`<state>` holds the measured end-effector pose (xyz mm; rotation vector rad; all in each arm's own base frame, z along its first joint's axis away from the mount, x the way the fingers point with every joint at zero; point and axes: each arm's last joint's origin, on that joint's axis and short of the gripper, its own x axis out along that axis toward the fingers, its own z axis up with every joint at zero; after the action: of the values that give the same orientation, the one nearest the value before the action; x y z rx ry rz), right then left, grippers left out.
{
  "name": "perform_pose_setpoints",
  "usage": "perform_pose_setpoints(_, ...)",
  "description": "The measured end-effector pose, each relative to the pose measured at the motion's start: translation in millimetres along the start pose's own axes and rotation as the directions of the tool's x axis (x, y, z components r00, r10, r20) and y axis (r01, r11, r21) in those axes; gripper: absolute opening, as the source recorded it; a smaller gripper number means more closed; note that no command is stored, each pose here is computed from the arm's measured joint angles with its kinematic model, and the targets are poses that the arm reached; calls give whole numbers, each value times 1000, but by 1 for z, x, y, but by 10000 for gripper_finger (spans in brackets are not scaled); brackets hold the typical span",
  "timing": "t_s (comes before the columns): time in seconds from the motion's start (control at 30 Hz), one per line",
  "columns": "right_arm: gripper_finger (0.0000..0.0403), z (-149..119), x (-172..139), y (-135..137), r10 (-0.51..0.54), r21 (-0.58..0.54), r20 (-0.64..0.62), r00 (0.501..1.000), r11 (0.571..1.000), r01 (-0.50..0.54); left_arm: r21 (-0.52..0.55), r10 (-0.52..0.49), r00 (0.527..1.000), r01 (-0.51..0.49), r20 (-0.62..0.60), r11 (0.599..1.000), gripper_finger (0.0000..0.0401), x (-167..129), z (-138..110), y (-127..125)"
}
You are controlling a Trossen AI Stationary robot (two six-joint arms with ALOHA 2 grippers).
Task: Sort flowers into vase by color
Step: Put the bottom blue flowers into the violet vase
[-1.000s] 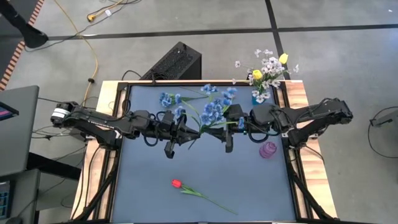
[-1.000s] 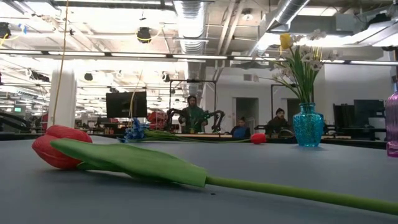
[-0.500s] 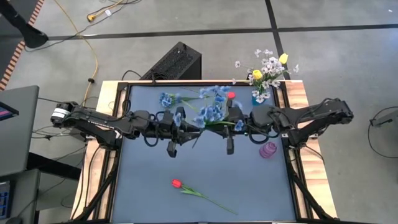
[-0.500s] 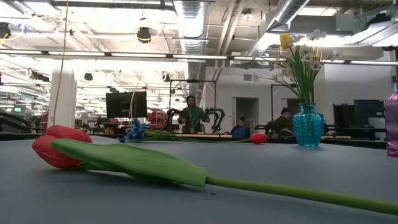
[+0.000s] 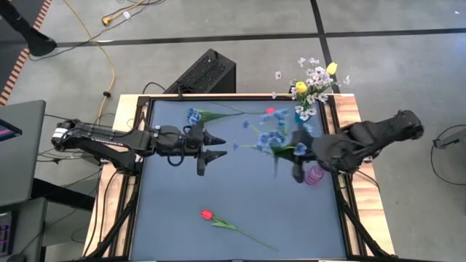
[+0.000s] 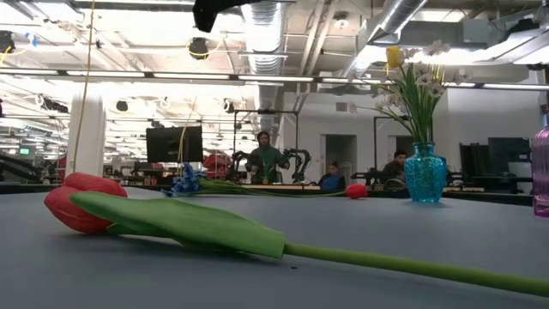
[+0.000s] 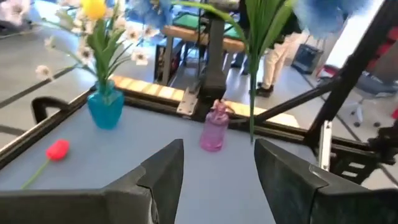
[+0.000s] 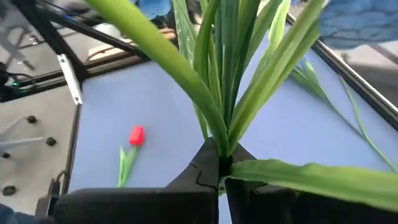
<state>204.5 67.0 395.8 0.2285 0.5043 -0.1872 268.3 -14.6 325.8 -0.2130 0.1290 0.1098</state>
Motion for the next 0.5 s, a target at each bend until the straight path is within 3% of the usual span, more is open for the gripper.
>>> perform_pose_setpoints(0.17, 35, -23, -41, -8, -63, 42, -69, 996, 997, 65, -29, 18, 1000, -18, 1, 999, 185, 1, 0, 4)
perform_pose_setpoints(0.5, 35, -58, -94, -36, -158, -2, -148, 976, 987, 160, -81, 79, 997, -78, 8, 994, 185, 2, 0, 8)
